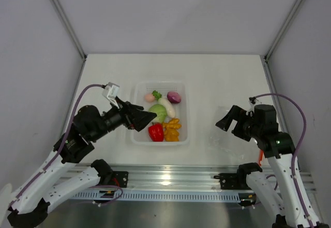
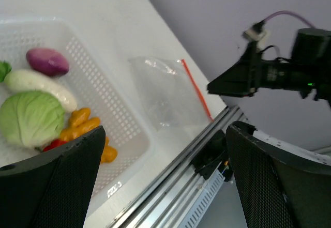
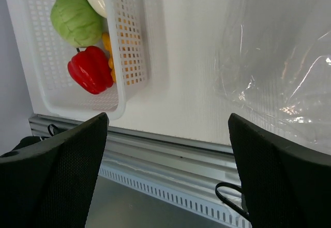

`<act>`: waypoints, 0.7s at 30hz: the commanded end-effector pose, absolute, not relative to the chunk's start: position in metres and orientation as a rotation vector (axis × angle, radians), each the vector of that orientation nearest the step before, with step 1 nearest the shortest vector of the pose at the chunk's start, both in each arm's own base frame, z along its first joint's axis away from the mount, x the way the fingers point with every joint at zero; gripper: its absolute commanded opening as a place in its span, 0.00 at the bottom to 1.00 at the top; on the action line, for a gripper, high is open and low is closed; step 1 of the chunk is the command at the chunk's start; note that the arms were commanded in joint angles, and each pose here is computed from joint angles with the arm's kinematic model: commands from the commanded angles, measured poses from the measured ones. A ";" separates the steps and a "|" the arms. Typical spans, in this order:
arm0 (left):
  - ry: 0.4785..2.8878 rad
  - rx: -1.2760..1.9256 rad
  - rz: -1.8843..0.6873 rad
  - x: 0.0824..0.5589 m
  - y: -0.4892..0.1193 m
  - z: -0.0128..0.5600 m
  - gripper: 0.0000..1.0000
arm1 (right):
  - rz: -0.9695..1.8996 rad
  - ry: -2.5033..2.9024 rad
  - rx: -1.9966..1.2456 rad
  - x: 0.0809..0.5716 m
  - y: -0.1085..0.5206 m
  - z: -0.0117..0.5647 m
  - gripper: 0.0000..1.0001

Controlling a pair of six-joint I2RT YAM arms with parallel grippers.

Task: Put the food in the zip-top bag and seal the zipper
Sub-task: Move the zipper food storage bag to the center of the board.

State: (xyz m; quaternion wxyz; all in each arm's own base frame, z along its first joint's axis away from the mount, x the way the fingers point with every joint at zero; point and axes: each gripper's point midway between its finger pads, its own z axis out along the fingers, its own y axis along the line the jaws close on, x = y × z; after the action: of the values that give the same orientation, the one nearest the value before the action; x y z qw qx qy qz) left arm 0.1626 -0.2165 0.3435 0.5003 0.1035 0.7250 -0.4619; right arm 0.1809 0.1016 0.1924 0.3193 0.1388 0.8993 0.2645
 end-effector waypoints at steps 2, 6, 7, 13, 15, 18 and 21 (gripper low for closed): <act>1.831 0.143 -1.039 0.172 -0.204 0.313 1.00 | 0.638 2.302 0.425 0.173 0.089 0.207 0.99; 1.783 0.098 -1.099 0.168 -0.200 0.315 1.00 | 0.640 2.363 0.508 0.168 0.089 0.191 0.99; 1.771 0.120 -1.129 0.163 -0.202 0.318 1.00 | 0.614 2.363 0.552 0.169 0.085 0.187 0.99; 1.793 0.152 -1.119 0.155 -0.197 0.313 0.99 | 0.708 2.388 0.540 0.172 0.099 0.185 0.99; 1.829 0.148 -1.066 0.158 -0.193 0.310 1.00 | 0.599 2.354 0.664 0.173 0.082 0.185 0.99; 1.891 0.231 -1.062 0.155 -0.201 0.309 1.00 | 0.521 2.284 0.763 0.179 0.066 0.193 0.99; 1.886 0.333 -1.151 0.147 -0.219 0.313 0.99 | 0.506 2.310 0.804 0.190 0.062 0.186 0.99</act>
State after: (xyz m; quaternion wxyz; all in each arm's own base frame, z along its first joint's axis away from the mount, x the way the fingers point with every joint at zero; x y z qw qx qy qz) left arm 0.1595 -0.2067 0.3037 0.4581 0.0824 0.7688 -0.4385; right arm 0.1756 0.0741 0.1771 0.3039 0.2667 0.8907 0.2080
